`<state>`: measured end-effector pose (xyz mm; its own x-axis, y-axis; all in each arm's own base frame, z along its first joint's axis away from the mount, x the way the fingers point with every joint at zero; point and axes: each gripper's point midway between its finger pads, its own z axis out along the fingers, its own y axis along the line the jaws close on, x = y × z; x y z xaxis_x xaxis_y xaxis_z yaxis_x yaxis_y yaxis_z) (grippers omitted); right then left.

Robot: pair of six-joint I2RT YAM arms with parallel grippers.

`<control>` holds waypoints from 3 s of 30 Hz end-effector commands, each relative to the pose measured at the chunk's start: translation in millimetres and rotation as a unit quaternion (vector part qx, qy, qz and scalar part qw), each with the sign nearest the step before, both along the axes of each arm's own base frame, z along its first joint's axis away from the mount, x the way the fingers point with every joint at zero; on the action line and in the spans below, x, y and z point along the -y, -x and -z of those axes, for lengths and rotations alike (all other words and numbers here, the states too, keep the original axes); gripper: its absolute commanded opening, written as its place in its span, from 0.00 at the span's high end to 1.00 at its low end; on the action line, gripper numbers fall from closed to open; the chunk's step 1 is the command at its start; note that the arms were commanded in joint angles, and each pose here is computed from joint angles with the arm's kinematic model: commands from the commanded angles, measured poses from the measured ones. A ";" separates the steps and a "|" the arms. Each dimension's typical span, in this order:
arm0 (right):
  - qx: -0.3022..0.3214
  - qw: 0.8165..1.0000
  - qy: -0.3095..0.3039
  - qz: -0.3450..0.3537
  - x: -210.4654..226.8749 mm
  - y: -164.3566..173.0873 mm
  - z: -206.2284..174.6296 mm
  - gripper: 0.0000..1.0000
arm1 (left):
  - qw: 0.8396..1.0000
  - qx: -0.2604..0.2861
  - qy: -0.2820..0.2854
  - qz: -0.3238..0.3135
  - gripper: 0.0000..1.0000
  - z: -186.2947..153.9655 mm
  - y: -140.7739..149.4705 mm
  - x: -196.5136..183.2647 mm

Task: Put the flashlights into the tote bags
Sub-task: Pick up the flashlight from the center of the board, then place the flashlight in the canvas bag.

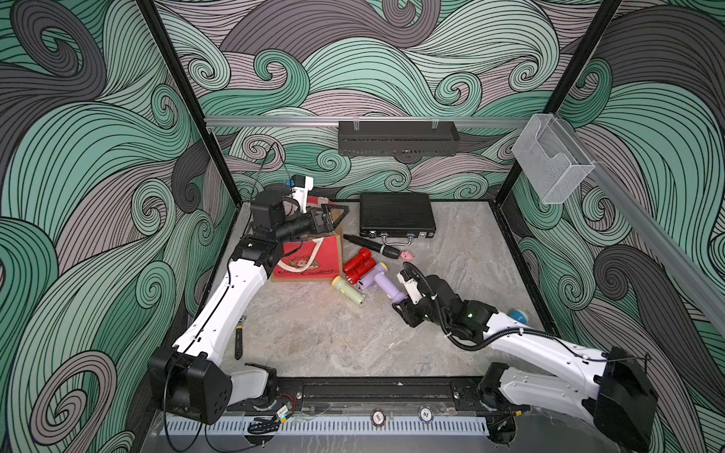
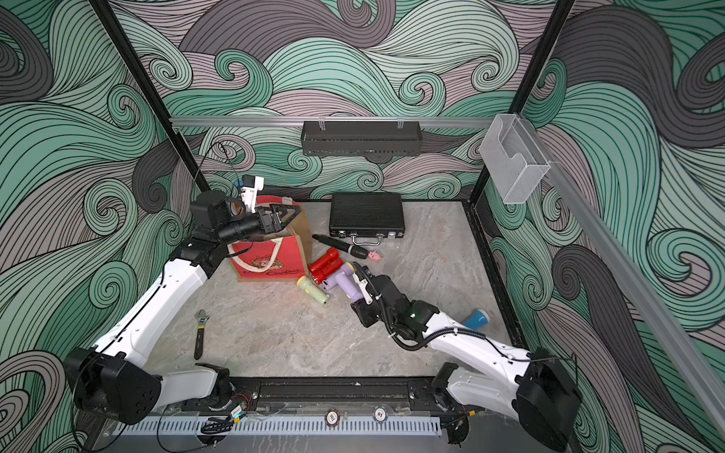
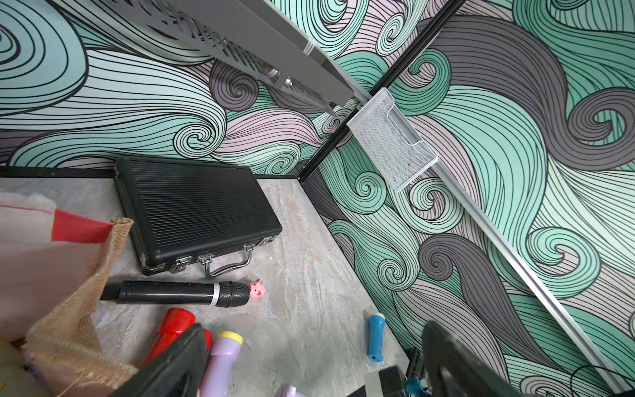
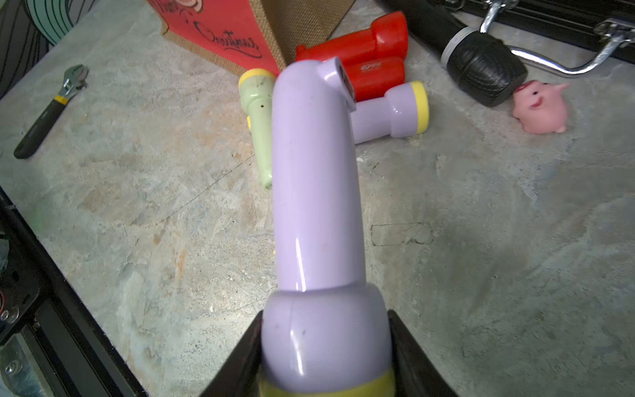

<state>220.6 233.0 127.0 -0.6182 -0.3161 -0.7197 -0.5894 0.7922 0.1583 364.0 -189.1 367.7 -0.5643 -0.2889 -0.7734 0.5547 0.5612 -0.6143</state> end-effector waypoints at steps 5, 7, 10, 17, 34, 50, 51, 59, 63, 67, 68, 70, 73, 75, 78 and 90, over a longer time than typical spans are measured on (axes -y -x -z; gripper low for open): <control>0.131 0.980 -0.141 0.040 6.9 -23.7 -90.8 1.00 | 0.995 0.026 0.049 0.079 0.01 -26.5 18.4 21.9; 0.160 0.972 -0.166 0.046 9.2 -29.0 -114.4 1.00 | 0.993 0.032 0.052 0.103 0.01 -29.2 25.4 30.5; 0.191 0.963 -0.187 0.045 8.5 -35.9 -143.5 1.00 | 0.987 0.042 0.055 0.144 0.01 -33.9 40.4 47.2; 0.250 0.937 -0.243 0.033 0.8 -43.5 -200.8 1.00 | 0.975 0.048 0.055 0.209 0.01 -33.1 67.4 83.9; 0.270 0.910 -0.315 0.009 -11.6 -40.2 -233.5 1.00 | 0.962 0.040 0.081 0.259 0.02 -28.7 63.9 137.8; 0.257 0.916 -0.307 0.008 -14.7 -42.3 -221.9 1.00 | 0.951 0.048 0.100 0.288 0.41 -38.0 70.5 159.5; 0.256 0.917 -0.307 0.008 -15.1 -42.3 -221.2 1.00 | 0.951 0.047 0.101 0.288 0.44 -38.3 70.6 160.1; 0.252 0.919 -0.305 0.006 -16.6 -43.0 -217.8 1.00 | 0.948 0.049 0.099 0.298 0.66 -38.6 74.5 164.2; 0.253 0.918 -0.305 0.007 -15.9 -42.6 -218.6 1.00 | 0.949 0.047 0.094 0.298 0.75 -36.2 74.9 164.1; 0.252 0.920 -0.300 0.008 -16.3 -44.0 -216.2 1.00 | 0.949 0.049 0.094 0.296 0.85 -38.3 75.3 163.3; 0.251 0.921 -0.297 0.010 -16.2 -44.9 -214.7 1.00 | 0.949 0.050 0.093 0.296 0.88 -39.0 75.8 163.0; 0.247 0.924 -0.292 0.009 -17.2 -45.4 -211.9 0.85 | 0.951 0.051 0.092 0.292 0.94 -39.9 75.6 162.1; 0.239 0.929 -0.280 0.021 -14.4 -48.5 -206.3 0.55 | 0.955 0.054 0.082 0.279 0.97 -37.9 73.6 160.0; 0.234 0.933 -0.272 0.033 -11.2 -51.2 -201.7 0.42 | 0.962 0.055 0.071 0.260 0.99 -34.7 69.1 157.5; 0.225 0.937 -0.263 0.045 -8.4 -53.5 -195.1 0.21 | 0.970 0.063 0.043 0.229 1.00 -28.5 60.9 150.8; 0.209 0.947 -0.237 0.051 -5.0 -53.9 -189.3 0.01 | 0.992 0.034 -0.061 0.104 1.00 -9.8 20.4 96.2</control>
<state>271.2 242.1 309.3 -0.2619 0.1521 -0.9530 -0.6204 0.7299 0.2870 335.1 -308.1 368.8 -0.5895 -0.0804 -0.8038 0.7207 0.3971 -0.5683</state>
